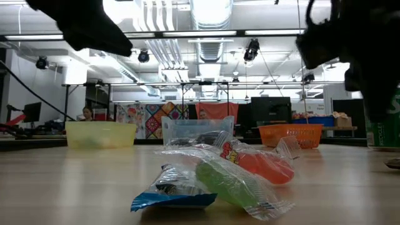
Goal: Organize candy in baskets
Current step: Put the brown chocolate bar into the transparent bin
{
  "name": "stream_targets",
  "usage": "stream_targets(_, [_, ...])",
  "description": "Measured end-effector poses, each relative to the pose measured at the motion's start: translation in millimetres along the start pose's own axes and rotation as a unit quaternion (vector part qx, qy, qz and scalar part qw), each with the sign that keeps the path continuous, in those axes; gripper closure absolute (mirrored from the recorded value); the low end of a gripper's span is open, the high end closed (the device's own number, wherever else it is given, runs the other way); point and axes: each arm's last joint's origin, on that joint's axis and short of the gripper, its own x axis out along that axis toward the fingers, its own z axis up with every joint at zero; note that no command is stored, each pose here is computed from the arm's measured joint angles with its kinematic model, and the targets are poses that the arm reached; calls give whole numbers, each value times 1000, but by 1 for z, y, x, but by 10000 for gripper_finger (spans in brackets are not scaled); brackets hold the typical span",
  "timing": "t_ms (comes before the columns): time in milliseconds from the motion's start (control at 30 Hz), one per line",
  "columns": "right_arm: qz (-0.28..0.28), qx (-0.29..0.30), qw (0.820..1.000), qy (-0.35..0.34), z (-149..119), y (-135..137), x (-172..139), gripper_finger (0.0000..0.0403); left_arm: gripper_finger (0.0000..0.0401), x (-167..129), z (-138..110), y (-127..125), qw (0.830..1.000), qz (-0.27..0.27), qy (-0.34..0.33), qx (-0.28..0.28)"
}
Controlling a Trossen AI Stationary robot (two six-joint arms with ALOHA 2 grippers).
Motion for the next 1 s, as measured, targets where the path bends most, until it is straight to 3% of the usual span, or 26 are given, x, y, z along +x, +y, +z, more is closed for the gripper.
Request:
stream_targets(67, [-12, -25, 999, 16, -4, 3, 1, 274, 283, -1, -6, -11, 1000, -13, 0, 3])
stream_targets(133, [-18, -100, 994, 26, -6, 5, 4, 280, 283, 1, -13, -19, 1000, -19, 6, 3])
stream_targets(267, [-25, -294, 954, 47, -21, 12, 15, 279, 283, 8, -19, -27, 1000, -14, 17, 0])
stream_targets(367, [-45, -358, 931, 55, -29, 16, 28, 267, 283, 12, -23, -30, 1000, -10, 26, 8])
stream_targets(733, [-88, -348, 932, 59, -23, 26, 58, 190, 283, 17, -27, -31, 999, -2, 32, 15])
stream_targets(1000, [-127, -343, 931, 14, -14, 26, 62, 214, 283, 17, -26, -31, 999, 7, 23, 21])
